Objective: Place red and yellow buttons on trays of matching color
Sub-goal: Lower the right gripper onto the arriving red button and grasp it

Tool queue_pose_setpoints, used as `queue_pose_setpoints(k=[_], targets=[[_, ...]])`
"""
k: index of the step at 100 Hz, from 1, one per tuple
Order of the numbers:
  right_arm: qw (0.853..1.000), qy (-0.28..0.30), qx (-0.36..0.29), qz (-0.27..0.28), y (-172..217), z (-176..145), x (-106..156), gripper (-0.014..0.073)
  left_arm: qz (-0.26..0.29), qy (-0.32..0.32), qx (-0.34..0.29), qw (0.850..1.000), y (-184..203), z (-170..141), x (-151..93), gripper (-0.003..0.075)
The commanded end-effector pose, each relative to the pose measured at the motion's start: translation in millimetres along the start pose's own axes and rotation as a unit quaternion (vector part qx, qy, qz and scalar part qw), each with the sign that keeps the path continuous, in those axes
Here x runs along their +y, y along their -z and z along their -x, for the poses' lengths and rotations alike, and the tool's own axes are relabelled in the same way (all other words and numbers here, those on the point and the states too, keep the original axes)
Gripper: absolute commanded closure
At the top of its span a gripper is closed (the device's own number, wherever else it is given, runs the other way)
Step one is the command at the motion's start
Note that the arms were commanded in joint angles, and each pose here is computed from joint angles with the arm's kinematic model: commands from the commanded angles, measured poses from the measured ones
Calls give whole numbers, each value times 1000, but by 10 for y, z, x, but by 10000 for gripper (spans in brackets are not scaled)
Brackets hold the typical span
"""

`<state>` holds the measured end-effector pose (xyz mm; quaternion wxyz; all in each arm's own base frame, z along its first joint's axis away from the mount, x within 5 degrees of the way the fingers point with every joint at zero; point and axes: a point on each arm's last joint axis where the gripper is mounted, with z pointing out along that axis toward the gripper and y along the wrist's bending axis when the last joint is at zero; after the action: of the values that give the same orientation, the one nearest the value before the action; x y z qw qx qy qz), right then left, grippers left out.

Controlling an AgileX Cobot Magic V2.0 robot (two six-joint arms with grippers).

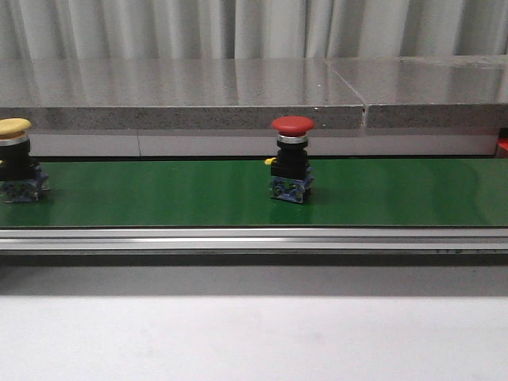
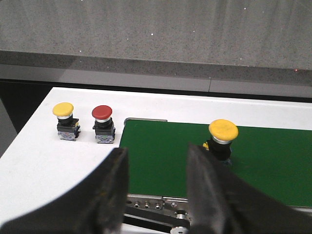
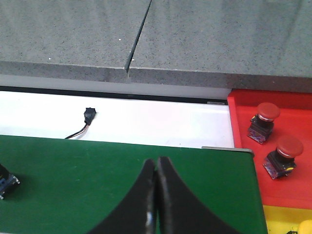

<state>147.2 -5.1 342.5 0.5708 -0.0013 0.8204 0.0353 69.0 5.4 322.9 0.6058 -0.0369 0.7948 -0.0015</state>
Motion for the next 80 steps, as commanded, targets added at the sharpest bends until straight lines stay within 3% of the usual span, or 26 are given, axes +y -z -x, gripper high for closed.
queue_pose_setpoints(k=[1,7,65,72,80], targets=[[999,2,-41,-11,50,126,-9,662,-15,2,-51,999,63,136,-22,658],[999,2,-41,-11,50,126,-9,662,-15,3,-51,999,67,136,-22,738],[999,2,-36,-8,49,117,-5,657,-14,1,-49,999,62,133,-20,739],[1000,2,-25,-2,48,97,6,622,-14,1,-49,999,62,133,-20,739],[1000,2,-9,6,47,67,21,499,-14,1,-49,999,62,133,-20,739]])
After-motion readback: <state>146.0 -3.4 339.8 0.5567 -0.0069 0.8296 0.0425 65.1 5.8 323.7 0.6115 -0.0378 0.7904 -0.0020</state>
